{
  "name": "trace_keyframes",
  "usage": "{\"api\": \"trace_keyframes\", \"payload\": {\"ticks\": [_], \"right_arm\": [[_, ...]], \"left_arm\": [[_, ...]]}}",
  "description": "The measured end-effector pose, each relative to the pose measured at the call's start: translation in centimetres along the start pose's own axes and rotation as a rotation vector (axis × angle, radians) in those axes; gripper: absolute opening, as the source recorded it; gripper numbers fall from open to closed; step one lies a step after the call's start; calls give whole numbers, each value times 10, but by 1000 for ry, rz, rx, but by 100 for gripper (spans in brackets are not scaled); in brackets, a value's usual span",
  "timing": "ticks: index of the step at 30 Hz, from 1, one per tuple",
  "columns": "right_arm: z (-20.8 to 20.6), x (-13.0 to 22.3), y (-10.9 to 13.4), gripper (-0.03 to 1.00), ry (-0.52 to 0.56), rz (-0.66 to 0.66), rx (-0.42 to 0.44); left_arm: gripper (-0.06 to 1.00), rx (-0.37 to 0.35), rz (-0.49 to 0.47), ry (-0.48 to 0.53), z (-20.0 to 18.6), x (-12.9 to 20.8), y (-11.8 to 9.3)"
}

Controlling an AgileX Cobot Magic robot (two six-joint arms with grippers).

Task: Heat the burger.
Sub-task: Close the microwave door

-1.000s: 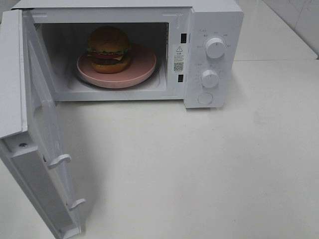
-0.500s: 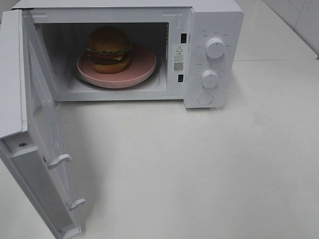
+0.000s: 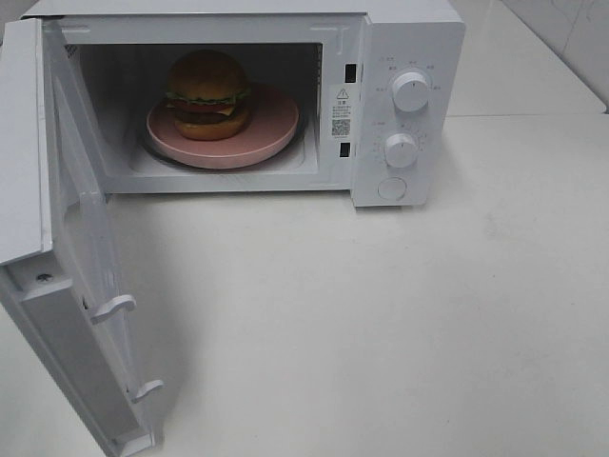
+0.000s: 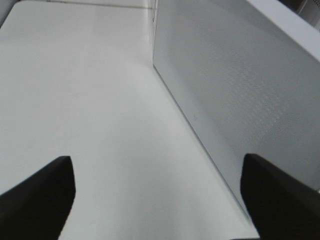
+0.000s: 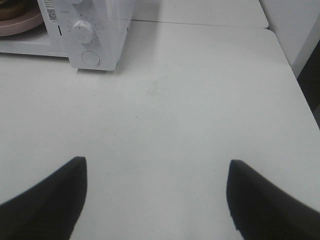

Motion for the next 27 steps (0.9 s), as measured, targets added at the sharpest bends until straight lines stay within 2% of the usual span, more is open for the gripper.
{"api": "trace_keyframes", "payload": {"ticks": [1,2,3,4,5,6,7,8,9,10,11,12,16,18,19,21,27], "right_arm": [[0,0,0,76,0,0,0],[0,0,0,76,0,0,0],[0,0,0,76,0,0,0],[0,0,0,76,0,0,0],[0,0,0,76,0,0,0],[0,0,0,76,0,0,0],[0,0,0,76,0,0,0],[0,0,0,76,0,0,0],[0,0,0,76,0,0,0],[0,0,0,76,0,0,0],[0,0,0,76,0,0,0],[0,0,0,76,0,0,0],[0,0,0,76,0,0,0],[0,0,0,76,0,0,0],[0,0,0,76,0,0,0],[0,0,0,76,0,0,0],[0,0,0,76,0,0,0]], "left_arm": [[75,-5,-1,24,4,-2,0],[62,-11,-4,63,11,-5,1],[62,-11,-4,63,11,-5,1],[48,-13,-7,75,18,-9,1],[40,-14,-8,75,20,-12,1],[40,-14,-8,75,20,-12,1],[25,-16,-11,69,28,-17,1],[25,-16,-11,69,28,-17,1],[12,-18,-14,55,35,-21,1],[6,-19,-15,45,40,-23,2],[6,-19,-15,45,40,-23,2],[0,-20,-18,23,48,-27,2],[0,-23,-22,-21,61,-31,4],[0,-26,-3,-85,74,-33,6],[0,-26,-3,-85,74,-33,6],[0,-27,14,-176,84,-35,8],[0,-41,15,-264,106,-23,13]]}}
Point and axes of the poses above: a point on each arm's last joint axis where the gripper is mounted, z pointing out along that axis toward the gripper, y along the wrist's bending axis when the last joint is at zero, x = y × z, the point moved 1 cm from there along z, pointing out along that axis toward the gripper, and after that the axes turned 4 degrees about -z, right-handed, at the moved point
